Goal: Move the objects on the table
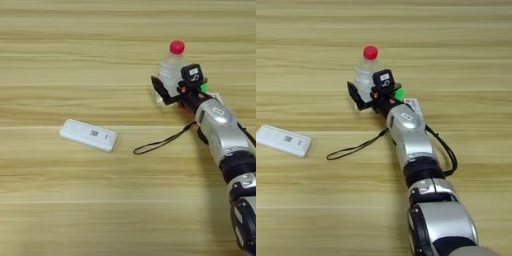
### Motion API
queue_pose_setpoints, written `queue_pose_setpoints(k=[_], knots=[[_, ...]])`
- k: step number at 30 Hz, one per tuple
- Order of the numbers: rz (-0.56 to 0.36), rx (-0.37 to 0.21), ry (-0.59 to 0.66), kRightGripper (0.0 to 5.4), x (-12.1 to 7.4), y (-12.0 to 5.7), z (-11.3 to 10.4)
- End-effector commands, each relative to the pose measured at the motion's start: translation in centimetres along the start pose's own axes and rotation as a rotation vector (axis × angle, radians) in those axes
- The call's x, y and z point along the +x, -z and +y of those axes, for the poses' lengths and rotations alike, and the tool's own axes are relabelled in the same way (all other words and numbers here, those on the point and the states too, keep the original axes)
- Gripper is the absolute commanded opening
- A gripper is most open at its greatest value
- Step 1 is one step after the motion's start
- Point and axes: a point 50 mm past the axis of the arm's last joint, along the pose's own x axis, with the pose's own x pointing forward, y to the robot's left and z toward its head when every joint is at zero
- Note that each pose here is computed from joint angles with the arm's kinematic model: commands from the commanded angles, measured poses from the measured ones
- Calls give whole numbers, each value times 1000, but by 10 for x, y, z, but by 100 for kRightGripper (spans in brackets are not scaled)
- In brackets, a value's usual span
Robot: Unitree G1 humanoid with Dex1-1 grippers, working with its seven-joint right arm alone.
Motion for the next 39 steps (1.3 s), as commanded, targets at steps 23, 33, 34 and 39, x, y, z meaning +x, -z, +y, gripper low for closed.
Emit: queue_pose_setpoints(k=[23, 33, 34, 39], knots=[[-164, -17, -191, 316, 28, -41, 50], [-129, -8, -270, 313, 32, -31, 79], [-126, -7, -271, 313, 33, -30, 80], [-114, -5, -270, 313, 33, -27, 81]])
